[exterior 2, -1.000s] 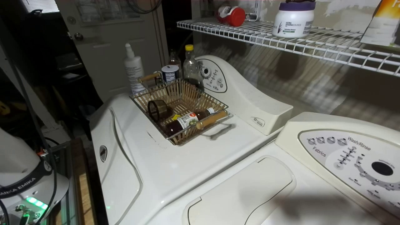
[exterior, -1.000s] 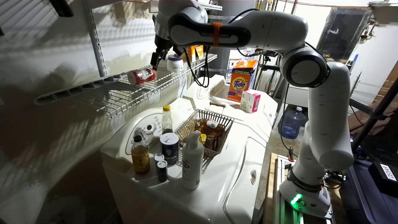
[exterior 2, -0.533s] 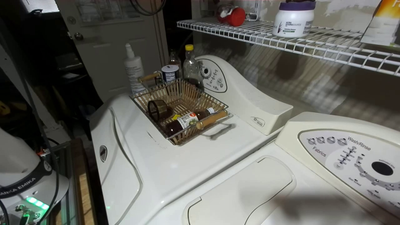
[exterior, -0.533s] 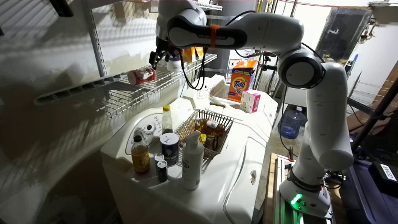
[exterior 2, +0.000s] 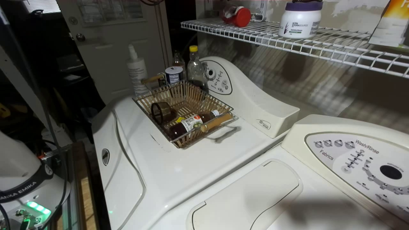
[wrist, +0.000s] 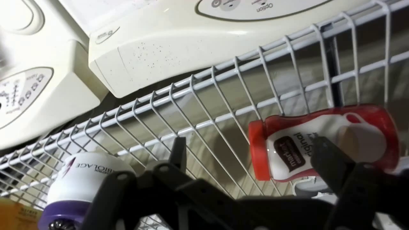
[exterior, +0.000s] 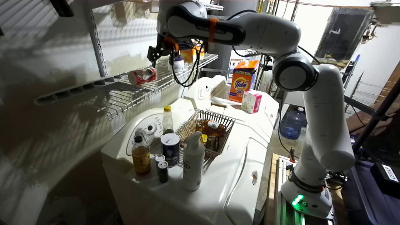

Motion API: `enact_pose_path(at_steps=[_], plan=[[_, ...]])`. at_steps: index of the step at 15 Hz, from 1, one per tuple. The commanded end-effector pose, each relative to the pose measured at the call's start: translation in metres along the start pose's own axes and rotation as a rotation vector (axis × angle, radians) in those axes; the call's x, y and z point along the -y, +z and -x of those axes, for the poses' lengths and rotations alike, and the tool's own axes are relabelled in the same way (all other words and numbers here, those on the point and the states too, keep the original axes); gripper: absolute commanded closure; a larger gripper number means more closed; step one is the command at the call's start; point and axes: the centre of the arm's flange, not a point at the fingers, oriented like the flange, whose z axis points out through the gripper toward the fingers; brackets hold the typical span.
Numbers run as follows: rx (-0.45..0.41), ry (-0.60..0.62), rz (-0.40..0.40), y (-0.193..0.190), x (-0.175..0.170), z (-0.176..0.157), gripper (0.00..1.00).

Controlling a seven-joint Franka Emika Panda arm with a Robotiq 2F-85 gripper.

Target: Put the red bottle bottom first on the metal rack

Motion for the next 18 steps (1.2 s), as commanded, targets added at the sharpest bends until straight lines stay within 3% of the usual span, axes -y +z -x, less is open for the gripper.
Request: enact_pose_path(at_steps=[1,11,18], plan=[[0.047,0.183,-0.053,0.005,0.01,-0.027,0.0],[0.121,0.638,-0.187,0.032,0.017,-0.047,0.0],[0.075,0.928,-0.317,0.046,0.026,-0.058,0.0]])
